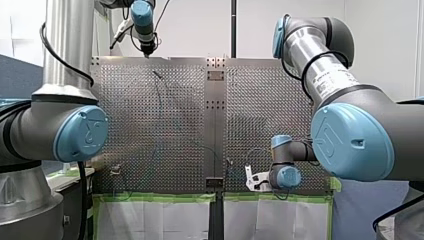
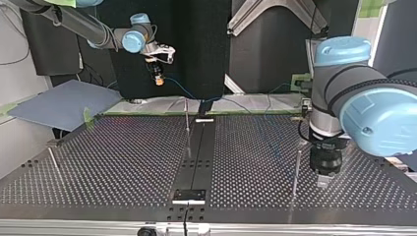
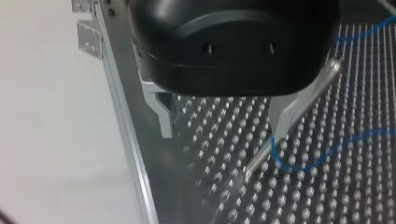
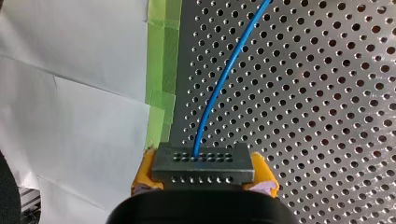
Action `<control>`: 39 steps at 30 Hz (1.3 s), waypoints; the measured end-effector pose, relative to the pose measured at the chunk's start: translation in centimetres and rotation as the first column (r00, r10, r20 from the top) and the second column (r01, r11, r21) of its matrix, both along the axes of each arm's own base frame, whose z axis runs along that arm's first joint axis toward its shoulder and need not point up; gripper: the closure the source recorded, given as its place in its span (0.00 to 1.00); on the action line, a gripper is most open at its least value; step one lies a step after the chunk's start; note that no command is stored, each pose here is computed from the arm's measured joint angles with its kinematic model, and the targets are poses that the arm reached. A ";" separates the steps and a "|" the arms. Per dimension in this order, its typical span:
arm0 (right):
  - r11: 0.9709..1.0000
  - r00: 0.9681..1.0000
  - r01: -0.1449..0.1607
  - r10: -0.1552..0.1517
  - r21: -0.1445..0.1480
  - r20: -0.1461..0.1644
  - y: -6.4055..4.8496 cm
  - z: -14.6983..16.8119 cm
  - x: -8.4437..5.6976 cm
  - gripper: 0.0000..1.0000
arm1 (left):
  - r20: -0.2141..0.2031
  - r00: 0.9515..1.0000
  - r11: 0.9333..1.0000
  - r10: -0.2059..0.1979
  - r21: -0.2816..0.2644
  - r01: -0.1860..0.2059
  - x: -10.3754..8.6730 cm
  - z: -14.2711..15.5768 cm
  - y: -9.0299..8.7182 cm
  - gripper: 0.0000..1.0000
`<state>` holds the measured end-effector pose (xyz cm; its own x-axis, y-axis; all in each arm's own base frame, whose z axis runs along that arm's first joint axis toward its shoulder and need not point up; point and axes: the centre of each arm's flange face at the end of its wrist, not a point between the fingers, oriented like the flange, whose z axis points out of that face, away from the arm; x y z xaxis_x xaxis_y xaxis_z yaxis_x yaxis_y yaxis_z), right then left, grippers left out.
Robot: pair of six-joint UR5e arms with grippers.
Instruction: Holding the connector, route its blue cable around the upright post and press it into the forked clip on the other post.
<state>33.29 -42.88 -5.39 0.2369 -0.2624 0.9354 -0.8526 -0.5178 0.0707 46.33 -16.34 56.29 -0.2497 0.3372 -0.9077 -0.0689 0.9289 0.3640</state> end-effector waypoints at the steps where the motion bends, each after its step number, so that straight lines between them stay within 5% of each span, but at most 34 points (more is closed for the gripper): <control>1: 1.000 1.000 0.000 0.000 0.000 0.000 0.0 0.0 0.0 1.00 | -0.014 1.000 1.000 -0.009 -0.012 0.009 -0.1 -0.3 -0.1 0.00; 9: 1.000 1.000 0.000 0.000 -0.002 0.001 0.0 0.0 0.0 1.00 | -0.101 0.993 0.995 -0.053 -0.087 0.045 -0.8 -2.0 -0.4 0.00; 18: 1.000 1.000 0.001 -0.001 -0.003 0.001 -0.1 0.0 0.0 1.00 | -0.182 0.979 0.983 -0.089 -0.172 0.058 -1.0 -3.4 -0.8 0.00; 26: 1.000 1.000 0.006 -0.006 0.001 -0.001 -0.2 0.0 -0.3 1.00 | -0.188 0.980 0.973 -0.061 -0.230 0.017 -1.0 -3.6 -0.6 0.00; 39: 1.000 1.000 0.004 -0.004 0.004 -0.002 -0.1 0.0 -0.2 1.00 | -0.186 0.981 0.950 0.051 -0.295 -0.105 -1.1 -4.0 0.3 0.00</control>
<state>33.09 -42.98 -5.41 0.2374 -0.2674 0.9339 -0.8547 -0.5144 0.0699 45.25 -16.01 52.32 -0.4270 0.0273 -0.9038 -0.1065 0.9911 0.0802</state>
